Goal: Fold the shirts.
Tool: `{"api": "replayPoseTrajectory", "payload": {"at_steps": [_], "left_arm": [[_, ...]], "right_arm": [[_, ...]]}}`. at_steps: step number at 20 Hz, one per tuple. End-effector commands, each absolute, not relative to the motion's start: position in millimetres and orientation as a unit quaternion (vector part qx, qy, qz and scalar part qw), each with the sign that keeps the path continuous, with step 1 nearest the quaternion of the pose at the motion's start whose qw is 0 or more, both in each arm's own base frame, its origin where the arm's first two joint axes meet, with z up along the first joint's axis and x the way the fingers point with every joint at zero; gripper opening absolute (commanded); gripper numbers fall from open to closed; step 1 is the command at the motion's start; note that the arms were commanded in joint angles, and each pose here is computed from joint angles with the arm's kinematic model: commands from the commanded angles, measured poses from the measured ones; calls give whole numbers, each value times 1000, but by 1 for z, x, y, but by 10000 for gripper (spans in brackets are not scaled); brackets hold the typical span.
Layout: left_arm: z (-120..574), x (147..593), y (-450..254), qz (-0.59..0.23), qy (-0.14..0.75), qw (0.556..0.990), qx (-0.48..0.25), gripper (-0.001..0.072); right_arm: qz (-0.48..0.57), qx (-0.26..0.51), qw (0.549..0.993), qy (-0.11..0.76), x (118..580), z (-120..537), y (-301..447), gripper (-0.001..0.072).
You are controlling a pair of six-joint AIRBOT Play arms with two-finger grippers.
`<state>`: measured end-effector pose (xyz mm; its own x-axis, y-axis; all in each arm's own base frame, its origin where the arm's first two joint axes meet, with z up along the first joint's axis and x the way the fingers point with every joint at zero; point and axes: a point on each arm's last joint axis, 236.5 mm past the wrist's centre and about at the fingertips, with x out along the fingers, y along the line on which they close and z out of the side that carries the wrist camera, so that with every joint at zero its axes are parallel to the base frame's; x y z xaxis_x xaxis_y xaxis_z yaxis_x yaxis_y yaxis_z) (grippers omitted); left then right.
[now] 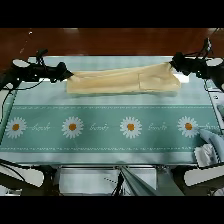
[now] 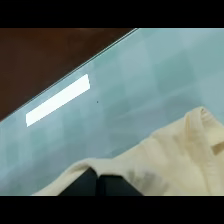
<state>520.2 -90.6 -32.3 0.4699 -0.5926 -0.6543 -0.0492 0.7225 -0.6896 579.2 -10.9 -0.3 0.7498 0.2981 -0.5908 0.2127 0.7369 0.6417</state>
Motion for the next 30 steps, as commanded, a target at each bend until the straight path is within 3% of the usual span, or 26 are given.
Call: {"api": "replayPoseTrajectory", "payload": {"at_steps": [1,3,4,5,6,7,10,12,13,15,18,20,25,26,27,29,30], "left_arm": [[-73,518,-97,-165,518,766,-344,27],[-86,510,-101,-169,537,750,-347,60],[-88,507,-102,-172,542,745,-349,172],[-87,505,-100,-174,545,741,-351,369],[-83,503,-96,-177,547,738,-354,470],[-78,499,-90,-185,552,730,-359,471],[-57,480,-77,-219,574,696,-371,467],[-47,469,-74,-236,582,684,-372,378],[-44,467,-75,-242,581,685,-366,359],[-39,466,-85,-252,582,686,-357,359],[-39,460,-110,-274,590,681,-336,359],[-36,456,-129,-302,588,685,-307,252],[-34,451,-154,-319,591,682,-290,252],[-34,450,-155,-320,591,681,-289,251],[-33,450,-155,-320,591,681,-289,251],[-30,451,-154,-320,589,684,-288,252],[-26,451,-154,-321,586,687,-287,225]], "right_arm": [[25,372,840,393,579,-44,-4,38],[29,363,835,413,573,-57,-1,41],[30,351,837,418,571,-59,-2,120],[27,341,841,418,569,-57,-8,278],[22,326,849,415,568,-51,-19,477],[14,300,859,414,563,-42,-35,548],[-36,197,880,431,535,-20,-100,547],[-109,160,847,495,491,-32,-147,565],[-115,166,821,534,468,-43,-154,607],[-64,223,782,578,446,-63,-135,607],[25,341,758,555,467,-70,-87,608],[38,369,755,541,485,-79,-65,607],[53,372,786,491,538,-93,1,606],[56,376,788,484,545,-95,13,574],[59,378,790,480,549,-96,25,422],[67,374,794,474,552,-88,36,38],[76,368,797,472,551,-79,38,38]]}}
